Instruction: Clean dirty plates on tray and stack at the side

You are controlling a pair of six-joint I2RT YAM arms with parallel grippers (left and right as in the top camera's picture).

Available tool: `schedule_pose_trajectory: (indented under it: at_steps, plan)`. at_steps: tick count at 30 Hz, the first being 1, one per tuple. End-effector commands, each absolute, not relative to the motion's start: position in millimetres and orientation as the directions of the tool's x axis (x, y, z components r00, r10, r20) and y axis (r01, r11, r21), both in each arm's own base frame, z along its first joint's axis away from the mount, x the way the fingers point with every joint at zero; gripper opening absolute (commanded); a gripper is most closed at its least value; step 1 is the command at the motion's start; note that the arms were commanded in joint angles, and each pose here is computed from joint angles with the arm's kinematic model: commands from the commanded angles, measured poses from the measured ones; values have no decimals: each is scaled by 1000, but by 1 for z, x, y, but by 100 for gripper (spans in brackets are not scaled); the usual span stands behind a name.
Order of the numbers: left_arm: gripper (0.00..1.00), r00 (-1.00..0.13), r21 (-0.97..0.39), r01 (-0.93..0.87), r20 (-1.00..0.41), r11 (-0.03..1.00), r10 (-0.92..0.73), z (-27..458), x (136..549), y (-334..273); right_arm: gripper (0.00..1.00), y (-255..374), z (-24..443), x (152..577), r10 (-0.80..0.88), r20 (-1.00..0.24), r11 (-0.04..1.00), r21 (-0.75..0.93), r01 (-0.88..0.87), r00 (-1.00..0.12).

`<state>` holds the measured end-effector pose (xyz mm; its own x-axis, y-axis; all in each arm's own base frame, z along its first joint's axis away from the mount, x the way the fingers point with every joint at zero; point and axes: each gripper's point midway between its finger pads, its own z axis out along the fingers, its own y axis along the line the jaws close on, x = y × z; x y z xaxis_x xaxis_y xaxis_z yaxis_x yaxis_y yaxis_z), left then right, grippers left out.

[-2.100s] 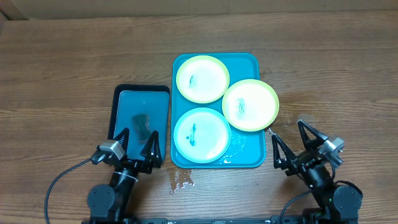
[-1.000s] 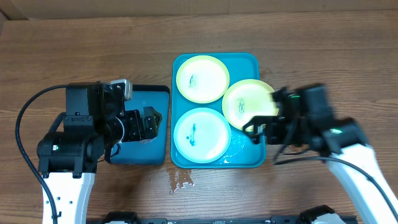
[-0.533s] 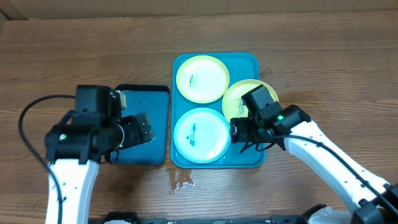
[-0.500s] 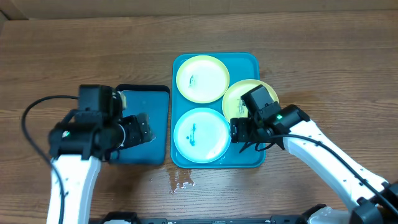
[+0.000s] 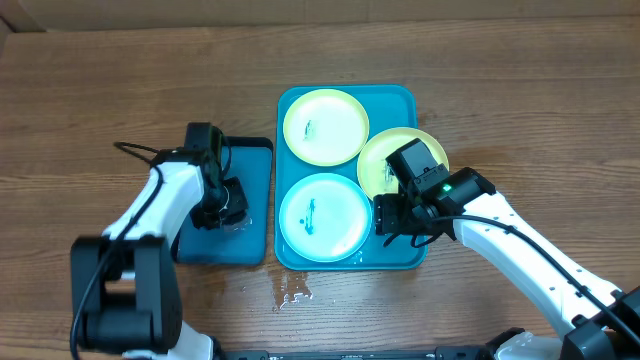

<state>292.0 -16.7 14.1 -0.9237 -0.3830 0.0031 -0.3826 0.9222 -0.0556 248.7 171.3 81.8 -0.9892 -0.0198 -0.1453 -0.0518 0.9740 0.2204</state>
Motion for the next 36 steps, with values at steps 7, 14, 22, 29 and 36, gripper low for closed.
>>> schedule_pose_trajectory:
  at_steps: [7, 14, 22, 29, 36]
  plan:
    - [4, -922, -19, -387, 41, 922, -386, 14, 294, -16, 69, 171, 87, 245, -25, -138, 975, 216, -55, -990]
    - [4, -944, -46, -328, -28, 944, -329, 80, 312, -18, 68, 169, 86, 250, -17, -155, 979, 200, -48, -988]
    - [4, -976, -32, -204, -72, 978, -206, 107, 313, -42, 54, 197, 77, 250, -52, -149, 947, 308, -97, -987]
    - [4, -984, -7, -152, -94, 988, -152, 112, 311, -54, 53, 203, 36, 258, -48, -135, 961, 263, -82, -990]
    - [4, -986, -57, -125, -108, 991, -130, 124, 307, -62, 42, 199, -4, 264, -46, -90, 976, 206, -64, -995]
